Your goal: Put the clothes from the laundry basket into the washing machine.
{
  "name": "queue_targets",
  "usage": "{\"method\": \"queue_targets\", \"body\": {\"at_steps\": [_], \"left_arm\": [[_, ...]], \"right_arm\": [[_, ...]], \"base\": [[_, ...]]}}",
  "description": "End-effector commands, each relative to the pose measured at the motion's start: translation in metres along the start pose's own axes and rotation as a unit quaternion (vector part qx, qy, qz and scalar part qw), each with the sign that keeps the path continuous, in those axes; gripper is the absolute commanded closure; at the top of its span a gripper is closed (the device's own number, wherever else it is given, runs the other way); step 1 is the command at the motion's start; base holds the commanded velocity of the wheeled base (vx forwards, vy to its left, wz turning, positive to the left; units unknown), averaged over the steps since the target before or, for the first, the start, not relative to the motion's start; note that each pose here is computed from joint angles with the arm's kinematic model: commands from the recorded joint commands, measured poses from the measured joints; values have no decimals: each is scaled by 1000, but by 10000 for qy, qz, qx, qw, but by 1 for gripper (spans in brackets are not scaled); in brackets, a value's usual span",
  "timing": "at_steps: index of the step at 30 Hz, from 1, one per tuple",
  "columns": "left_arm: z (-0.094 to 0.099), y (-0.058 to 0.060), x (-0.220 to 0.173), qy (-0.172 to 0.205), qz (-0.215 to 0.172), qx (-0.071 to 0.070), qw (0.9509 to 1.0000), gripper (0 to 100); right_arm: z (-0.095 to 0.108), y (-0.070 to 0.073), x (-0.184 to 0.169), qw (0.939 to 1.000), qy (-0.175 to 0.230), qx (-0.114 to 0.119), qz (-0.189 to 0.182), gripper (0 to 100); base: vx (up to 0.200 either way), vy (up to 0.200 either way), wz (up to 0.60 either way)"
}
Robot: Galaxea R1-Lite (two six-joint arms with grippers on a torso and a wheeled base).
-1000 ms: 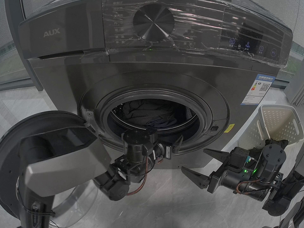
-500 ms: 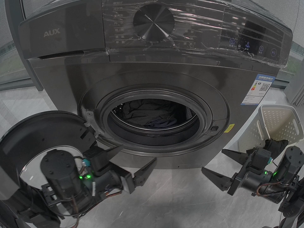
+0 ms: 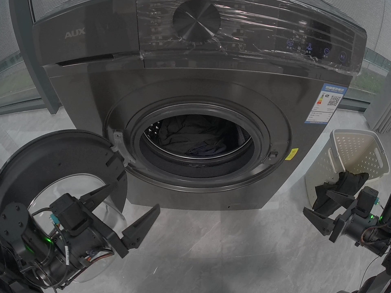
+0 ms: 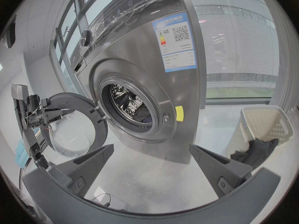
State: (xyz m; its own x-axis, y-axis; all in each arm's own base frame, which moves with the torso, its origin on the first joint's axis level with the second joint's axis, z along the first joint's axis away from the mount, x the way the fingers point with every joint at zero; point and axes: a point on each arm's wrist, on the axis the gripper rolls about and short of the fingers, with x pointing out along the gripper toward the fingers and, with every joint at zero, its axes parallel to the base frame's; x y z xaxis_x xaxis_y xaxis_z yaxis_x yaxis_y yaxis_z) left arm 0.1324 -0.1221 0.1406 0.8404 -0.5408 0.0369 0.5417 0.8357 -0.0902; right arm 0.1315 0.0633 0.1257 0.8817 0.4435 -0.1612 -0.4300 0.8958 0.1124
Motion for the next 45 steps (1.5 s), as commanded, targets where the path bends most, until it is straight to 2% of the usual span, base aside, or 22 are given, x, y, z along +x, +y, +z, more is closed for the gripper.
{"method": "queue_targets", "body": {"at_steps": [1,5,10,15,17,18,21,25,28,30,33,35,36,37,38,39,41,42,45], "left_arm": [[16,21,-35,-463,475,166,9977,0],[20,30,-49,-458,736,217,9960,0],[21,31,-74,-337,812,193,9959,0],[19,32,-104,-346,865,206,9954,0],[12,37,-119,-143,1284,328,9911,0],[8,41,-130,-93,1614,397,9860,0],[1,40,-156,-314,1995,494,9781,0],[-12,35,-177,-500,2036,537,9763,0],[-24,31,-187,-484,2088,565,9751,0],[-30,28,-192,-495,2124,563,9743,0],[-40,28,-193,-161,2167,450,9751,0],[-41,28,-193,-126,2162,356,9756,0],[-42,28,-193,-87,2164,355,9756,0],[-42,28,-193,-87,2164,355,9756,0],[-45,29,-193,64,2197,336,9750,0],[-46,29,-193,95,2207,266,9749,0],[-46,28,-193,82,2268,197,9737,0],[-46,28,-193,60,2366,107,9715,0],[-47,27,-194,8,2547,181,9669,0]], "right_arm": [[2,-7,-59,9982,-390,-39,-454,0],[-5,-10,-84,9952,-461,-167,-843,0],[-10,-9,-107,9899,-658,-331,-1212,0],[-20,-8,-121,9844,-750,-328,-1557,0],[-27,-6,-127,9814,-801,-336,-1714,0],[-30,-5,-131,9794,-849,-344,-1802,0],[-39,-2,-140,9763,-929,-389,-1915,0],[-52,1,-145,9767,-879,-441,-1907,0],[-61,2,-150,9762,-930,-461,-1906,0],[-69,4,-153,9759,-936,-470,-1914,0],[-75,6,-157,9742,-913,-585,-1977,0],[-77,4,-156,9697,-895,-492,-2219,0],[-77,4,-156,9685,-905,-417,-2280,0],[-77,4,-156,9685,-905,-417,-2280,0],[-77,4,-156,9686,-907,-377,-2284,0],[-77,4,-156,9685,-903,-392,-2286,0],[-77,4,-156,9685,-902,-400,-2286,0],[-77,4,-156,9686,-909,-402,-2279,0],[-77,4,-156,9687,-901,-400,-2279,0]], "base": [[-200,0,0],[-200,0,0],[-120,0,0],[0,0,0],[0,0,0],[0,0,0],[0,-67,0],[0,-200,0],[0,-200,0],[0,-200,0],[0,-200,0],[0,-200,0],[0,-200,0],[0,-200,0],[0,-200,0],[0,-200,0],[0,-200,0],[0,-200,0],[0,-200,0]]}}
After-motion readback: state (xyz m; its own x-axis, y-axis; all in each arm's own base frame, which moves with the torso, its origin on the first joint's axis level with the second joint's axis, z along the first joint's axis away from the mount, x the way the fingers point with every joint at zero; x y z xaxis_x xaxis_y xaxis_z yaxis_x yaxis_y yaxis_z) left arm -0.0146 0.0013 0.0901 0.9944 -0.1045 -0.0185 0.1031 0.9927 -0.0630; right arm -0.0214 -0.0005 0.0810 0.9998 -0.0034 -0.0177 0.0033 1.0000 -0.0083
